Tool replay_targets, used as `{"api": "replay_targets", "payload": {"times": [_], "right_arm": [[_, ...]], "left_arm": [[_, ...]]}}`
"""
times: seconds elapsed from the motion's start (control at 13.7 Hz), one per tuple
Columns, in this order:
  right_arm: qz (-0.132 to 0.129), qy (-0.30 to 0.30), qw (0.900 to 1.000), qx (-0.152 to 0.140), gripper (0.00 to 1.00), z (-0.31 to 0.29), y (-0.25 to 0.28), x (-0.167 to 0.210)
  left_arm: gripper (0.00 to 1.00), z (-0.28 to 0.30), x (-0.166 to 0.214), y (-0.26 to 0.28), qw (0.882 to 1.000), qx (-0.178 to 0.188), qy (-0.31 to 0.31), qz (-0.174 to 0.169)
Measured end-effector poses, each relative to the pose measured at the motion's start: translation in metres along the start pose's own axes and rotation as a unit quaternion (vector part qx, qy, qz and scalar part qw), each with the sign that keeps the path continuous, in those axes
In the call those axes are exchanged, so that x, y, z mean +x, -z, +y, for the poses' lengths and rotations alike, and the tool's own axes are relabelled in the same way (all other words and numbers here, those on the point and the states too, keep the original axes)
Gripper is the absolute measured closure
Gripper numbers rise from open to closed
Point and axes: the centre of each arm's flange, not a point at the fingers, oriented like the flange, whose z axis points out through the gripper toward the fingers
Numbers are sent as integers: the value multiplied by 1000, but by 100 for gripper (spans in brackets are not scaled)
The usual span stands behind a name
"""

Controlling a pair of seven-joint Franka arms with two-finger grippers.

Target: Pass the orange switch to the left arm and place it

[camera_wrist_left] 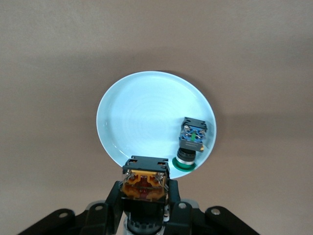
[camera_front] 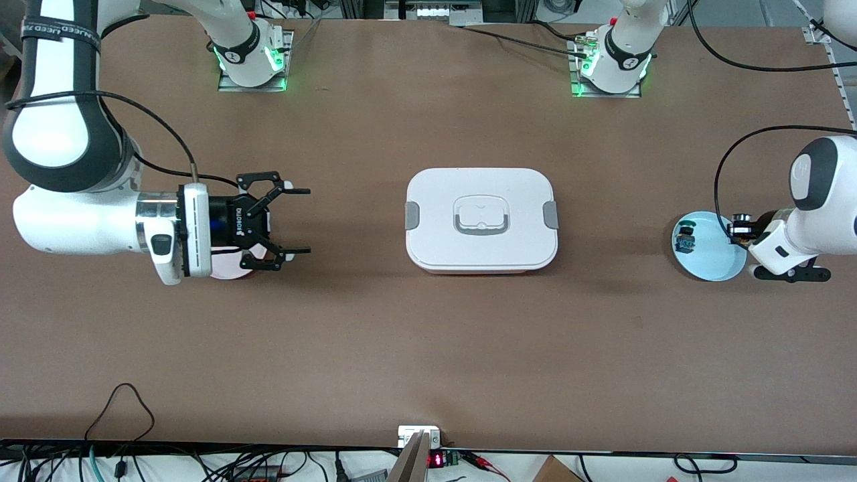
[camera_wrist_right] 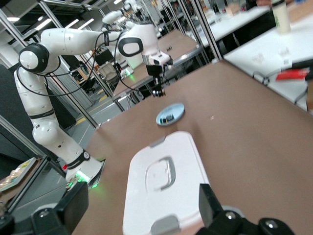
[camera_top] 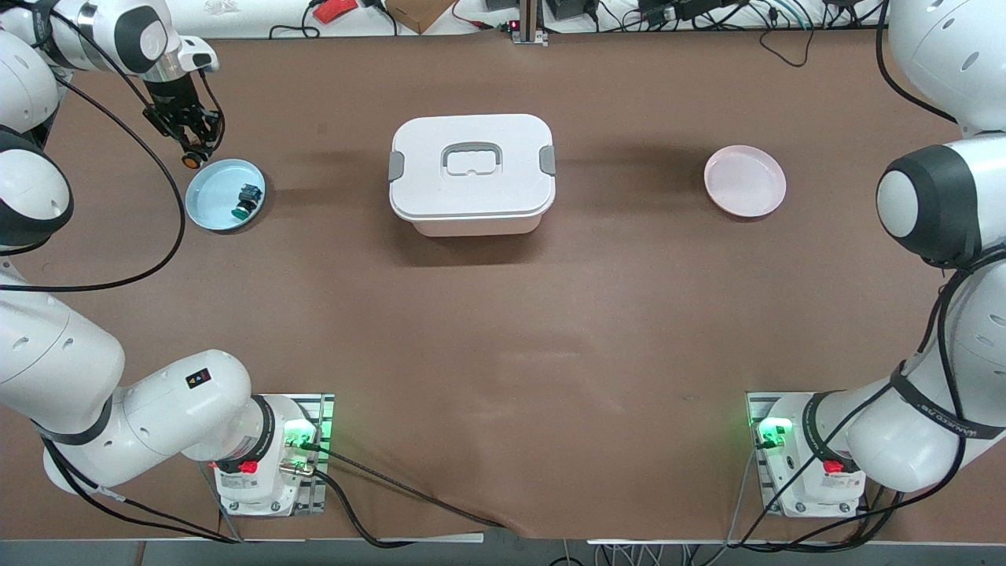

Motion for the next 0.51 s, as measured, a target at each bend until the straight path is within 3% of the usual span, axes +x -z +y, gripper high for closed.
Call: {"api": "replay_targets", "payload": {"times": [0.22,0.51], "right_arm": [[-36,-107,993,-24,0,-3,18,-5],[-103,-236,964,-73,0,-7,30,-16]], "left_arm": [[60,-8,0,-20,1000,0,-6,8],[60,-18,6,-60,999,6,-20,25]]}}
